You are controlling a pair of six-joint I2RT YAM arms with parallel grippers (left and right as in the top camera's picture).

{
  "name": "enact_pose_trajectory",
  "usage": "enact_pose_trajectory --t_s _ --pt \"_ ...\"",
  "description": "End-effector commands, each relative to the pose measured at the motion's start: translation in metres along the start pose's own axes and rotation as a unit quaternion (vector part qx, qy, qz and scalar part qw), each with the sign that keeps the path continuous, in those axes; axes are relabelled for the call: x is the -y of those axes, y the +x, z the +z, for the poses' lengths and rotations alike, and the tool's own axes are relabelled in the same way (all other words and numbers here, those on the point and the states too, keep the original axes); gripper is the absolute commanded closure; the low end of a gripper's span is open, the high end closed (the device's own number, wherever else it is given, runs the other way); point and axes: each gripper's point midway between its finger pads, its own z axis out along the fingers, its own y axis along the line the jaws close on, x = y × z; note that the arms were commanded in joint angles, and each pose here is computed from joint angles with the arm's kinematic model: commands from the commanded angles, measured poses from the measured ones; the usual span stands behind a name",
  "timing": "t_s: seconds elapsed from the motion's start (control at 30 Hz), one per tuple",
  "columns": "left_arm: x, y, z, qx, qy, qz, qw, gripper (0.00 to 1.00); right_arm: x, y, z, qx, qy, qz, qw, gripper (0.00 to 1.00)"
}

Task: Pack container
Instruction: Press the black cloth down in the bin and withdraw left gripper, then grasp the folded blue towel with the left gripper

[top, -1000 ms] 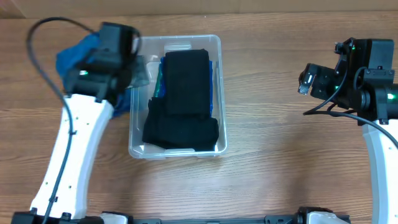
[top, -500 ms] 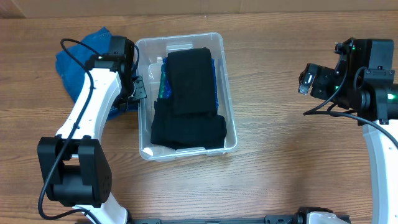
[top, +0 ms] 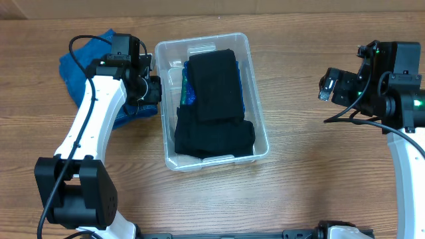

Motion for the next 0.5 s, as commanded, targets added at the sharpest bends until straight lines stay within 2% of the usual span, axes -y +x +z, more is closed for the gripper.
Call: enact_pose_trajectory --t_s 0.0,0.07,0.13,0.2,0.3,0.47 --pt "-0.04 -0.013 -0.038 0.063 -0.074 -0.102 0.99 0.56 0.001 -0.001 -0.003 0.004 -0.002 0.002 1.0 0.0" --pt "-0.076 -0.025 -0.058 0.102 -0.07 -0.165 0.978 0.29 0.001 -0.001 -0.003 0.004 -0.002 0.002 1.0 0.0" --pt "-0.116 -0.037 -0.069 0.133 -0.042 -0.207 0.968 0.19 0.0 -0.001 -0.003 0.004 -0.002 0.002 1.0 0.0" --pt "-0.161 -0.042 -0.07 0.152 -0.011 -0.261 0.953 0.13 0.001 -0.001 -0.003 0.004 -0.002 0.002 1.0 0.0" --pt "-0.216 -0.039 -0.055 0.159 -0.003 -0.315 0.936 0.09 0.001 -0.001 -0.003 0.004 -0.002 0.002 1.0 0.0" --pt "-0.253 -0.039 0.003 0.14 0.015 -0.328 0.934 0.05 0.001 0.0 -0.003 0.003 -0.002 -0.004 1.0 0.0"
